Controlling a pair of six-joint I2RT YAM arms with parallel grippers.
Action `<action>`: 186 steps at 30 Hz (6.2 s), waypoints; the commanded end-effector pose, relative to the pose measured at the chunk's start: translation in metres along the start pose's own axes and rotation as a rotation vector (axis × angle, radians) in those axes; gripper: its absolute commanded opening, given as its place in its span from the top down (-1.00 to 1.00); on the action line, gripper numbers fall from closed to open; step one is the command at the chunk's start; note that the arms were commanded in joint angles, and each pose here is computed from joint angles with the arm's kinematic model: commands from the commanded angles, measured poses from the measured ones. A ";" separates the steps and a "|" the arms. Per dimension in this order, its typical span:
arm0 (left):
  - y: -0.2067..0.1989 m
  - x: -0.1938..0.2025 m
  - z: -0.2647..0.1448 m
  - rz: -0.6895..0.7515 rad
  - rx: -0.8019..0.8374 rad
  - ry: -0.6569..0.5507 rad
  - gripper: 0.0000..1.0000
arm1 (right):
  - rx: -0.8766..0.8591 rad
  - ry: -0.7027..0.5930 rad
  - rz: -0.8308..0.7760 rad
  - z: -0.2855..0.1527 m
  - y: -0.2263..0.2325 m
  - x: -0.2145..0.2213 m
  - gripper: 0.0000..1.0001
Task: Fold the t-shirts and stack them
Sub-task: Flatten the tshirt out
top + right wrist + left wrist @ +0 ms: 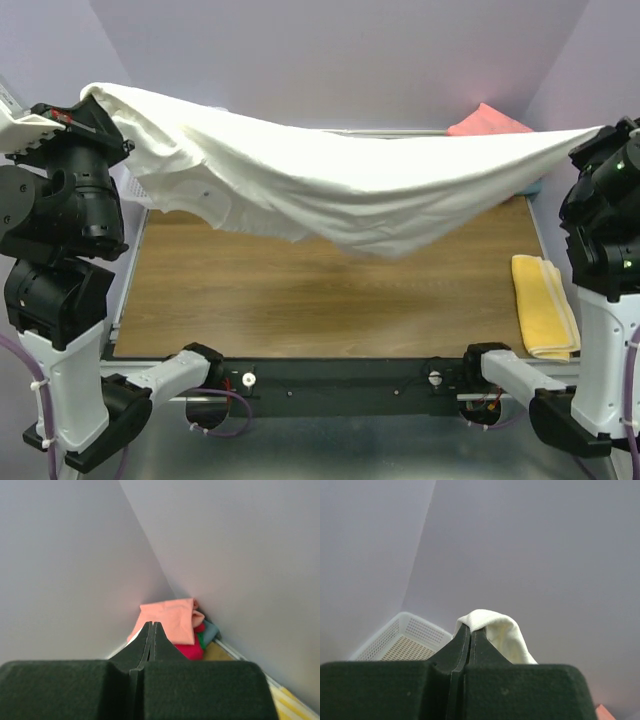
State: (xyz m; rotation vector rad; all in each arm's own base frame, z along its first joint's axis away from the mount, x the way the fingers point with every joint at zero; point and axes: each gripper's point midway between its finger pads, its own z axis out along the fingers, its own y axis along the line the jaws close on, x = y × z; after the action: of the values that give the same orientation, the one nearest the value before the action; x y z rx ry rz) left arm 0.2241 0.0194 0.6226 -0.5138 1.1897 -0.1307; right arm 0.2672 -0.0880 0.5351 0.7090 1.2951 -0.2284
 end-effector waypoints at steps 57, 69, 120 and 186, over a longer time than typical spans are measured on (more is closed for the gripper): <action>-0.018 0.543 0.079 0.300 0.121 1.016 -0.62 | -0.394 1.169 -0.345 -0.036 0.114 0.517 -0.18; -0.017 0.571 -0.102 0.364 0.242 1.267 -0.59 | -0.564 1.275 -0.457 -0.105 0.132 0.543 -0.14; 0.027 0.612 -0.268 0.446 0.270 1.604 0.12 | -0.734 1.389 -0.677 -0.234 0.159 0.591 0.10; 0.135 0.440 -0.131 0.348 -0.515 1.000 1.00 | -0.103 0.567 -0.466 0.209 0.150 0.397 -0.40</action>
State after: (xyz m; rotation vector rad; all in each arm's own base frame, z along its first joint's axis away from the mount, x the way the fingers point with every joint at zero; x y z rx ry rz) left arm 0.2404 -0.0646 0.1481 -0.7304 2.3311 0.2445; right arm 0.6272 0.0064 0.2020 0.3570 2.0776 -0.3493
